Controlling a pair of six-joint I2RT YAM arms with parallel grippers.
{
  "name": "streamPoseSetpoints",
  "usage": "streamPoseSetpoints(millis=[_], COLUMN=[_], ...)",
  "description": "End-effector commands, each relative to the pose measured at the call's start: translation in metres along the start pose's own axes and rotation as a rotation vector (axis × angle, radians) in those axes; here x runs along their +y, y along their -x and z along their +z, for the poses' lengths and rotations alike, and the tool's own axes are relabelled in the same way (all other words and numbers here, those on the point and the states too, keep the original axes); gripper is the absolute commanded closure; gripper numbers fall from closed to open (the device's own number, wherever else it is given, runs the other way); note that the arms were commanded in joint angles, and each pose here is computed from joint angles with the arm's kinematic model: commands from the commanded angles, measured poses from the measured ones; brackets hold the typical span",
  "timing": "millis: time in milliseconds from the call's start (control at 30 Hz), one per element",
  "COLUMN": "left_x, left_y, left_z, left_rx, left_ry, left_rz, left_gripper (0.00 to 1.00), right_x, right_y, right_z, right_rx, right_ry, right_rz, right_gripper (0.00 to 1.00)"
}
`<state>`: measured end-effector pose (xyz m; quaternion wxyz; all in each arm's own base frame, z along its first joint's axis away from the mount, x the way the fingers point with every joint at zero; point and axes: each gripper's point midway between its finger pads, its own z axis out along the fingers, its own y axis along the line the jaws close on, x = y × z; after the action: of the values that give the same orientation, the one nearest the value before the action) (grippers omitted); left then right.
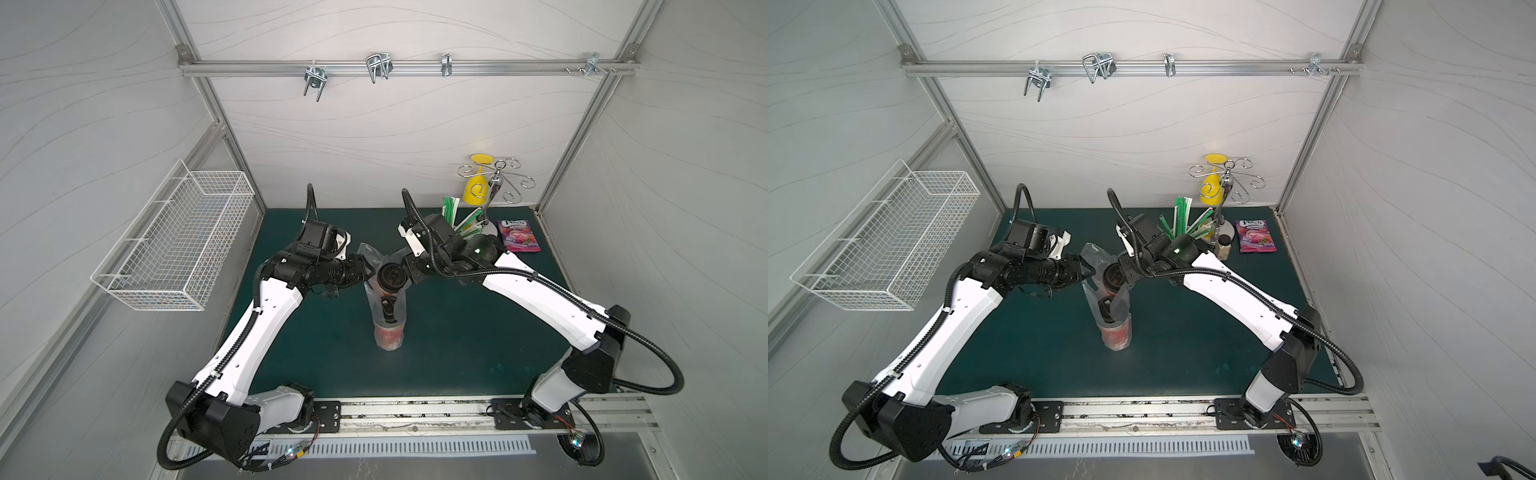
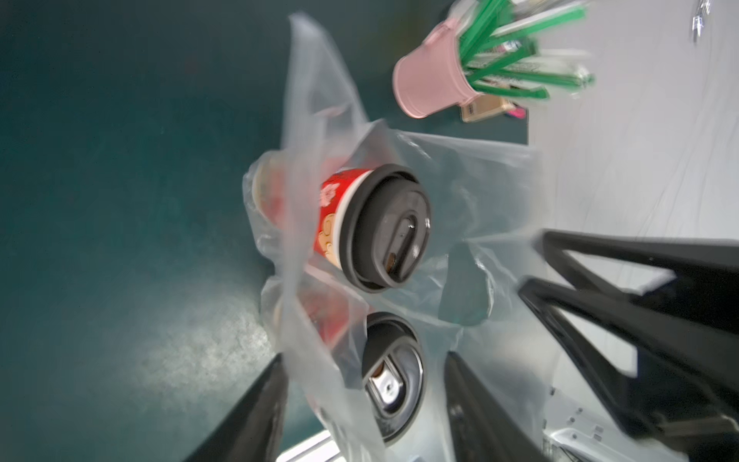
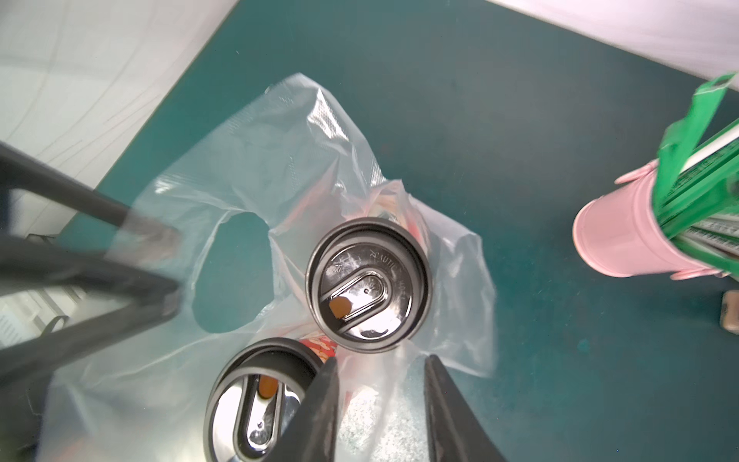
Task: Pack milk tea into plastic carrier bags
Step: Adjust the plastic carrier bag at the center of the board, then pick up the straw from the container.
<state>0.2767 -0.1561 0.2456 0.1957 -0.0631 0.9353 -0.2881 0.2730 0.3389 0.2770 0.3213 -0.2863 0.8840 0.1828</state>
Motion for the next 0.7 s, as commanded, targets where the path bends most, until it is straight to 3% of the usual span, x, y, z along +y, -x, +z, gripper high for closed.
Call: streamPoseSetpoints(millis=[0,133,233,433,667], left_x=[0.005,0.004,0.006,0.007,0.010], left_y=[0.004,0.007,0.008,0.011,0.013], left_z=[0.000,0.002,0.002,0.002,0.002], left_rx=[-0.015,-0.016,-0.020,-0.026,-0.030], left_ry=[0.035,0.038,0.047,0.054,0.052], left_rz=[0.021,0.017,0.013,0.013,0.005], left_gripper=[0.65,0.86,1.00,1.00,1.00], right_x=[-0.004,-0.013,-0.044,-0.099,-0.126], right_y=[0.012,0.025,0.034,0.026,0.022], right_z=[-0.023,-0.047,-0.059,-0.056,-0.024], right_rx=[-0.064,-0.145,-0.228,-0.235,-0.192], right_ry=[0.014,0.008,-0.045,-0.074,-0.030], right_rz=[-0.019,-0.063,-0.082,-0.122,-0.198], right_gripper=[0.60,0.54,0.51,0.40,0.37])
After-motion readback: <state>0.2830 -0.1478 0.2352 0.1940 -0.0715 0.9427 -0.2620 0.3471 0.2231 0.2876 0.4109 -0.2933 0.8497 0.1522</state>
